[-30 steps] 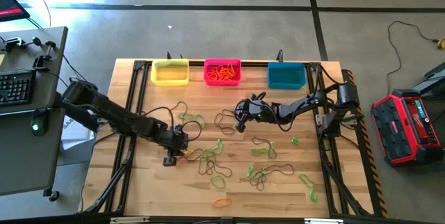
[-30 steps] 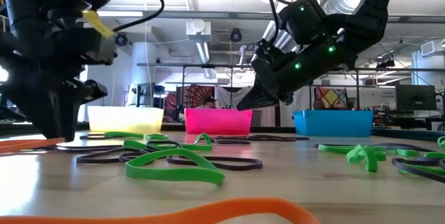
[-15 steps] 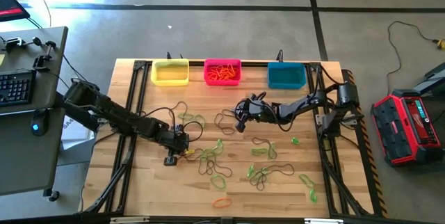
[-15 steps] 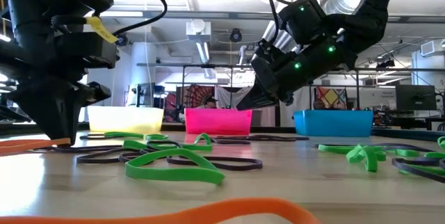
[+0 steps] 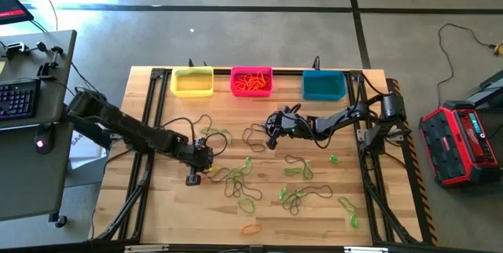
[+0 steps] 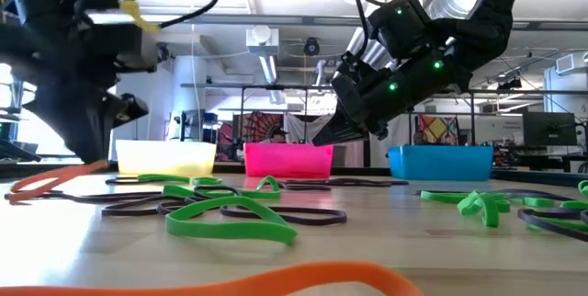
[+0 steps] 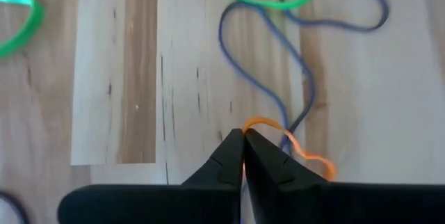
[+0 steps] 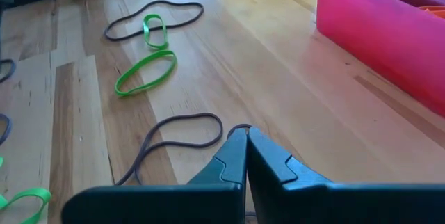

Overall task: Sort rubber bands into baskets
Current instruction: Put the orange rubber band into the pink bin

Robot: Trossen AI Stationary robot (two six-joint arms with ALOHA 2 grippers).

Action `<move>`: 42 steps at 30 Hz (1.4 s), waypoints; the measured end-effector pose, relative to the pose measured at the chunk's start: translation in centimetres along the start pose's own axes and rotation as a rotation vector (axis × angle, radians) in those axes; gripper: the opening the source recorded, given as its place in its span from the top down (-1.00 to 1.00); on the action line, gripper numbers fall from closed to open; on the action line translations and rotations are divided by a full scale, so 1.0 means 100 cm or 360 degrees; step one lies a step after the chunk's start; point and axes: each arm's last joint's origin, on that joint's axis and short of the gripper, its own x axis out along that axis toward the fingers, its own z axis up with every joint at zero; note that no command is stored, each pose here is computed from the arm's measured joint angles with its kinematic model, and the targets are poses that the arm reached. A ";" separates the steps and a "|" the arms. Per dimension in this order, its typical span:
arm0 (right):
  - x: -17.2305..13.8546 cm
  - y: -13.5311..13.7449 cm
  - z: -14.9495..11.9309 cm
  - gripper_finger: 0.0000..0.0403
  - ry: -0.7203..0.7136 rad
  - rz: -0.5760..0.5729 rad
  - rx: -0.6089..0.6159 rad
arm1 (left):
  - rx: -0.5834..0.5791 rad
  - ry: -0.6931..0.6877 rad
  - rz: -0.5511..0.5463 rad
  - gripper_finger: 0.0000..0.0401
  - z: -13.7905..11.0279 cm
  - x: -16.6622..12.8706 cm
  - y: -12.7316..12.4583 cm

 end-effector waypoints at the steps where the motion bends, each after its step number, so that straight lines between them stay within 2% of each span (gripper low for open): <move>1: 0.000 0.000 0.000 1.00 0.0000 0.0000 0.0000 | -0.0003 0.0001 0.0003 0.99 0.003 -0.003 0.000; 9: 0.000 0.000 0.000 1.00 0.0000 0.0001 0.0000 | 0.0065 0.0056 0.0073 1.00 0.020 -0.021 0.003; 14: 0.000 0.000 0.000 1.00 0.0000 0.0001 0.0000 | 0.0059 0.0003 0.0098 1.00 0.036 -0.030 0.007; 18: 0.000 0.000 0.000 1.00 0.0001 0.0000 0.0000 | -0.0013 -0.0081 0.0206 1.00 0.049 -0.037 0.018; 24: 0.000 0.000 0.000 1.00 0.0000 0.0001 0.0000 | -0.0167 -0.0271 0.0329 1.00 0.072 -0.050 0.054; 30: 0.000 0.000 0.000 1.00 0.0000 0.0001 0.0000 | -0.0276 -0.0507 0.0477 1.00 0.086 -0.058 0.102; 38: 0.000 0.000 0.000 1.00 -0.0002 -0.0010 0.0000 | -0.0370 -0.0705 0.0639 1.00 0.093 -0.057 0.165; 42: 0.000 0.000 0.000 1.00 -0.0002 -0.0011 0.0000 | -0.0384 -0.0722 0.0732 1.00 0.104 -0.058 0.192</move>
